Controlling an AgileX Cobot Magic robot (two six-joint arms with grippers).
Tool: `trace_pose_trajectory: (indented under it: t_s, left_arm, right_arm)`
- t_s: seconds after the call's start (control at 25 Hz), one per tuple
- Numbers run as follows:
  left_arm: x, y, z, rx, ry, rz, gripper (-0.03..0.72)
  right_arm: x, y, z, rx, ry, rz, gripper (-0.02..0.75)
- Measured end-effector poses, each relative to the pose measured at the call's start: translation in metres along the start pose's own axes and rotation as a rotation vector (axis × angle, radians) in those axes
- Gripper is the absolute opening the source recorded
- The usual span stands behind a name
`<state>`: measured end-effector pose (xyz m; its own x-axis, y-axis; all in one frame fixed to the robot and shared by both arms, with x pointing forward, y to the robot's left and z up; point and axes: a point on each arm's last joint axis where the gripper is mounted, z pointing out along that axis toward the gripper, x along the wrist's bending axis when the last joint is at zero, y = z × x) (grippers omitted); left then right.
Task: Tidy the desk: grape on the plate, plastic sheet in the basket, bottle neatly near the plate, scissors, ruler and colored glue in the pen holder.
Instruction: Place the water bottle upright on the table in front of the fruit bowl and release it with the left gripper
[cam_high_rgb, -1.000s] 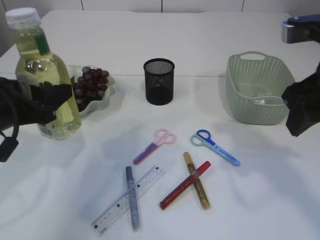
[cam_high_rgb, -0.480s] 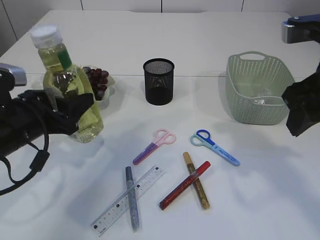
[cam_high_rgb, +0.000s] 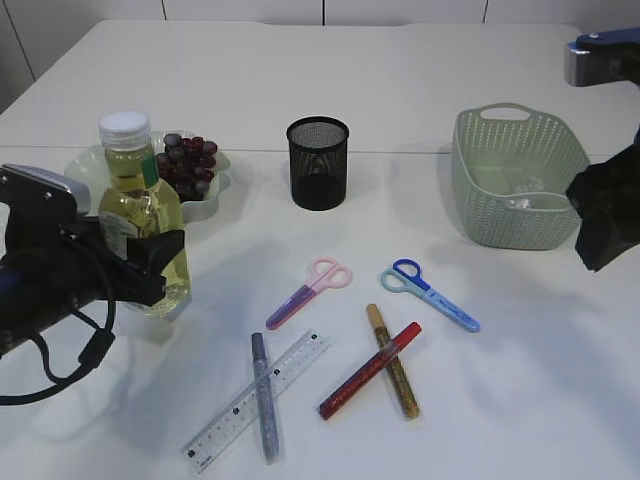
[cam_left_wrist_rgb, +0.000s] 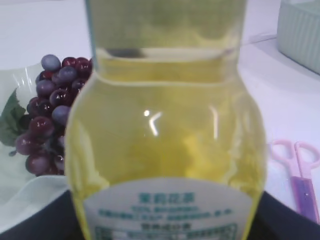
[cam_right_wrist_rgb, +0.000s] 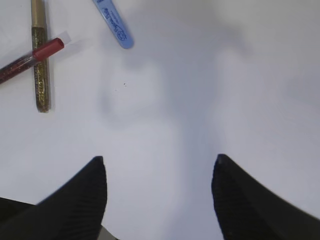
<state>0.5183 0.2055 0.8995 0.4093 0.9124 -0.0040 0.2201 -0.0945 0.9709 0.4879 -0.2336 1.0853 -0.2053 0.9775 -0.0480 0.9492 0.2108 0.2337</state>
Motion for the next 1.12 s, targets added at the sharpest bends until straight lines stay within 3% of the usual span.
trace_pose_trajectory:
  t_s: [0.32,0.88,1.12]
  left_arm:
    - [0.003,-0.022,0.016,0.058,0.013,0.027,0.441]
    - [0.015,-0.030,0.035,-0.013,0.127,-0.026,0.441]
    - [0.015,-0.030,0.035,-0.017,0.122,-0.024,0.454]
  right_arm:
    - [0.000,0.000,0.000,-0.005,-0.001,-0.001,0.512]
    - [0.001,0.001,0.000,-0.007,0.013,0.005,0.512]
    - [0.001,0.001,0.000,-0.007,0.013,0.005,0.512]
